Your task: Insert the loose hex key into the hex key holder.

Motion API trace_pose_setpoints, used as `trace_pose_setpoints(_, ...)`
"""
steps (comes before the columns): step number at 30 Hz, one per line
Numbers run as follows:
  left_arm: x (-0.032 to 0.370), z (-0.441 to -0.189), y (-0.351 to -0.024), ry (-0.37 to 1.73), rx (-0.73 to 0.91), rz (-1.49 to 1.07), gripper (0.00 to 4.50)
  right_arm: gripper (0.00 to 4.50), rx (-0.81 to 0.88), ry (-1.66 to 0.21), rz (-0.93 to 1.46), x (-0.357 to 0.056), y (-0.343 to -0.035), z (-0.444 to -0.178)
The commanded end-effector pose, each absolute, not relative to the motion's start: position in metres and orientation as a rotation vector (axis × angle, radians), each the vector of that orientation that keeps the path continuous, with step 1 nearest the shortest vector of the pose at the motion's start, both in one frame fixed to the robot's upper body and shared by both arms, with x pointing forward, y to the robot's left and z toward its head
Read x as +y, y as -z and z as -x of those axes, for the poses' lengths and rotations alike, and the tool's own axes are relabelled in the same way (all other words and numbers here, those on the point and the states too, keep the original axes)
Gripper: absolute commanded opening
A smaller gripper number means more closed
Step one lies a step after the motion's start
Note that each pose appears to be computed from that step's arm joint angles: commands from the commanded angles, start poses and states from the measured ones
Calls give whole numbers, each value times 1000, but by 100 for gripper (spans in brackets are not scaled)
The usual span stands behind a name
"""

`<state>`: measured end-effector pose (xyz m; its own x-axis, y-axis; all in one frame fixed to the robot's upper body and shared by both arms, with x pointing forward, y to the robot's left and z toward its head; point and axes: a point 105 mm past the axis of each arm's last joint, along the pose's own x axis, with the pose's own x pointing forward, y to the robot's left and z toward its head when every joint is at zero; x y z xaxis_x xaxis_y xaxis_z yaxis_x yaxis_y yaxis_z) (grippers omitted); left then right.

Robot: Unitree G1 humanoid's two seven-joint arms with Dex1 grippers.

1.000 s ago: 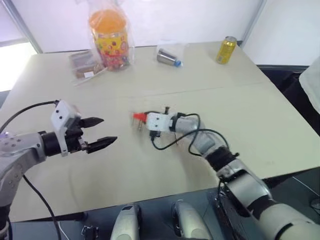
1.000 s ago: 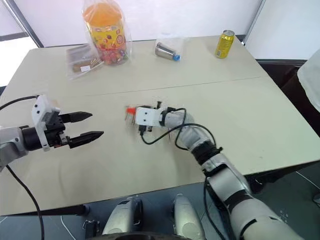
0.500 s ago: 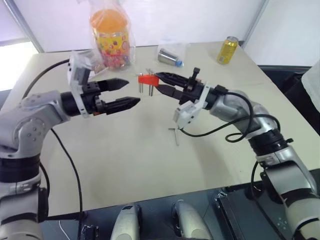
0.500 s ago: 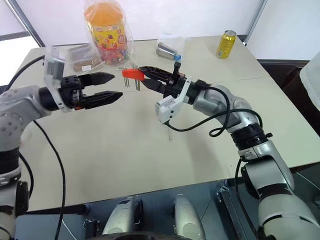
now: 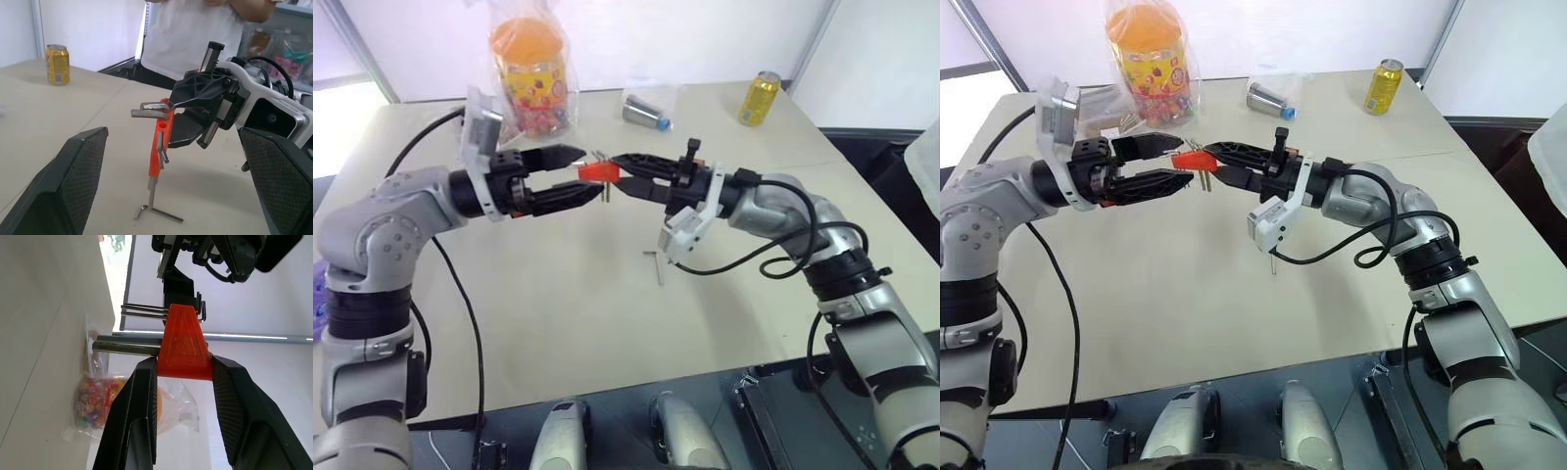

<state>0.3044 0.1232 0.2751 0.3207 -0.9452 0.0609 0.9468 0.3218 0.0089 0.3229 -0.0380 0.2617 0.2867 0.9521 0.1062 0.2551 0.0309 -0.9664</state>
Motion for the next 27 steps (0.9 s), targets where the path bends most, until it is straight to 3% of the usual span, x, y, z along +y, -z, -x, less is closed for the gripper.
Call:
trace_pose_setpoints(1, 121, -300, -283, 1268, -91, 21, 450, 102, -1273, -758, 1448, -38, -286, -313)
trace_pose_setpoints(3, 121, -301, -282, 1268, -90, 26, 450, 102, -1275, -761, 1448, -37, -286, -312)
trace_pose_setpoints(6, 121, -302, -282, 1265, -91, 34, 368, 102, -1279, -766, 1448, -36, -286, -310)
trace_pose_setpoints(13, 117, -306, -277, 1267, -87, 50, 7, 102, -1289, -778, 1446, -33, -289, -304)
trace_pose_setpoints(26, 108, -310, -274, 1281, -90, 55, 2, 102, -1239, -800, 1434, -33, -290, -303)
trace_pose_setpoints(27, 108, -310, -273, 1281, -91, 53, 0, 152, -1239, -803, 1433, -33, -290, -303)
